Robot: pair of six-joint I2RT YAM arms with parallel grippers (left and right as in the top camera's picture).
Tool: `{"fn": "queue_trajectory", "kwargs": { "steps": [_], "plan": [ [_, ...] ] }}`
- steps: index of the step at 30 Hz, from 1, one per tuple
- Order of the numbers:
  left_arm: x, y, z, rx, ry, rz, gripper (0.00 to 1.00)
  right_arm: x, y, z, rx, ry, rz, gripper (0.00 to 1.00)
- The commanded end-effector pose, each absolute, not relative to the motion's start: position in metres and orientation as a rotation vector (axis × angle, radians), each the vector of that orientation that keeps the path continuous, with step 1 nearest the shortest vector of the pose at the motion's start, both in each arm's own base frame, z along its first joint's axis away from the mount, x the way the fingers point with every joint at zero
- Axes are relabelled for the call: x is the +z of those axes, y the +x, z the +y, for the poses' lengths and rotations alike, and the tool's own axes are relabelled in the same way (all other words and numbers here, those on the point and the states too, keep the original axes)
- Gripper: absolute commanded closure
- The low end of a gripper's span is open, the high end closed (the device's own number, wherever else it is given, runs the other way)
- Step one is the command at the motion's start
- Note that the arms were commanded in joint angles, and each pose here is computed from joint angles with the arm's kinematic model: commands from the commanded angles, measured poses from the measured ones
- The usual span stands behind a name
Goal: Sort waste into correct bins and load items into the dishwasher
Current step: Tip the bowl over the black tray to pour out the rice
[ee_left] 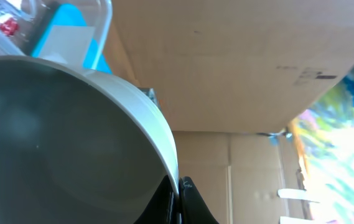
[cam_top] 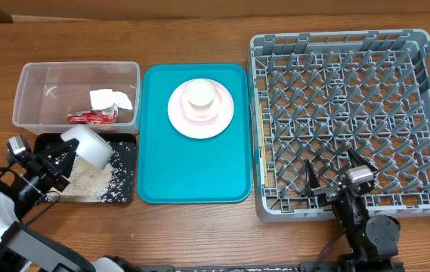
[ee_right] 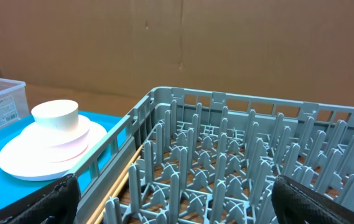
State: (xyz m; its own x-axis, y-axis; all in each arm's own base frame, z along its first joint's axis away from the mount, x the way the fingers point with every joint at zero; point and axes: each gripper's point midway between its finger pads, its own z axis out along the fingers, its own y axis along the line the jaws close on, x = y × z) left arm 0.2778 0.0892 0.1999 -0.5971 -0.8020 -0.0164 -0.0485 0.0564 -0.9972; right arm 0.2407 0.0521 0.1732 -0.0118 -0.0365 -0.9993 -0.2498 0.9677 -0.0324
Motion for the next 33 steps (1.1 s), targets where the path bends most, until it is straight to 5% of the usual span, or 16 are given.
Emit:
{"fn": "queue_trajectory", "kwargs": {
  "steps": [1,14,33],
  "plan": [
    [0.213,0.278,0.09,-1.67,-0.849,1.642,0.96,0.172,0.24,0.052,0.173,-0.227,1.571,0.0],
    [0.204,0.263,0.064,-1.782,-1.084,1.712,0.96,0.172,0.241,0.052,0.173,-0.227,1.57,0.0],
    [0.237,0.253,-0.068,-1.936,-0.397,2.004,0.96,0.172,0.241,0.052,0.173,-0.227,1.57,0.0]
  ]
}}
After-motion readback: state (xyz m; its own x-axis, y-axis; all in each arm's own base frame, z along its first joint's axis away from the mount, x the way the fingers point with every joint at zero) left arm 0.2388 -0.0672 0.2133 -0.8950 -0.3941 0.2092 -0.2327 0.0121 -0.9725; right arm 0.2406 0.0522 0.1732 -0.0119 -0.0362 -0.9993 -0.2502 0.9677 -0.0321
